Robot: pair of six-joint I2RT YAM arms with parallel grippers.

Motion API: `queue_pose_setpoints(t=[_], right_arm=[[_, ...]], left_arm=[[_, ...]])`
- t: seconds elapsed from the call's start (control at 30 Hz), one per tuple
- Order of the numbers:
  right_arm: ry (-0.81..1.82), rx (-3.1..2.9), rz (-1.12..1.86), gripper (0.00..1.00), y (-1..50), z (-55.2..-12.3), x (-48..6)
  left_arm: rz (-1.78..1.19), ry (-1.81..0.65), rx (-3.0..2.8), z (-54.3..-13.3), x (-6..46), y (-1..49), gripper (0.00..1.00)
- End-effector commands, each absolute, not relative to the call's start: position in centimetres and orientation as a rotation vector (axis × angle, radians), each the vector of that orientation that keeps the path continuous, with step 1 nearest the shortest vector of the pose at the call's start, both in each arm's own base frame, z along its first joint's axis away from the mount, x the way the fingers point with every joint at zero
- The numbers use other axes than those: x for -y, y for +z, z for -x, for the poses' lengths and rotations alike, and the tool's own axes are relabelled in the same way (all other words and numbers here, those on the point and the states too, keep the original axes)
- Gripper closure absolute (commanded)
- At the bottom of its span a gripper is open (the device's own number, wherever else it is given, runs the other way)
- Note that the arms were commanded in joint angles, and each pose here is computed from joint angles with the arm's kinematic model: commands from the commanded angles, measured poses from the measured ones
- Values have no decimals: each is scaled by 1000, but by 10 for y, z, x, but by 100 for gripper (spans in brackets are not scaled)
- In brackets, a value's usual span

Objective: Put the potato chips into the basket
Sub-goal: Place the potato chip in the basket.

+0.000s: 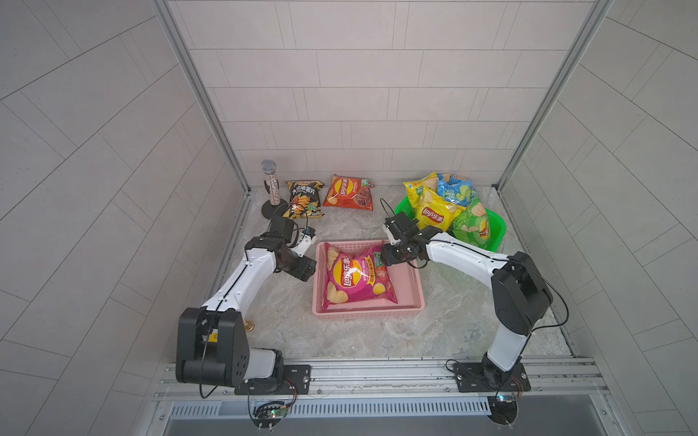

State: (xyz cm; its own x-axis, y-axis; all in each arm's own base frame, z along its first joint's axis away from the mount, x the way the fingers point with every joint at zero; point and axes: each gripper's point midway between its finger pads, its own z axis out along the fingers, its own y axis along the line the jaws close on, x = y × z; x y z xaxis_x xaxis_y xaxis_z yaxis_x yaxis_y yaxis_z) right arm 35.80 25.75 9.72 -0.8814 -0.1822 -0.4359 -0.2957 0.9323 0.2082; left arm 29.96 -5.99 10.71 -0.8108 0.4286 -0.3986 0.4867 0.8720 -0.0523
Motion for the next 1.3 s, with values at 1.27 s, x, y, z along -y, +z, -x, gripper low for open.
queue_pose_setpoints(t=[1.27], right_arm=[[352, -2320, 115, 36, 216, -318, -178]], left_arm=[[-685, -80, -2500, -406, 94, 220, 20]])
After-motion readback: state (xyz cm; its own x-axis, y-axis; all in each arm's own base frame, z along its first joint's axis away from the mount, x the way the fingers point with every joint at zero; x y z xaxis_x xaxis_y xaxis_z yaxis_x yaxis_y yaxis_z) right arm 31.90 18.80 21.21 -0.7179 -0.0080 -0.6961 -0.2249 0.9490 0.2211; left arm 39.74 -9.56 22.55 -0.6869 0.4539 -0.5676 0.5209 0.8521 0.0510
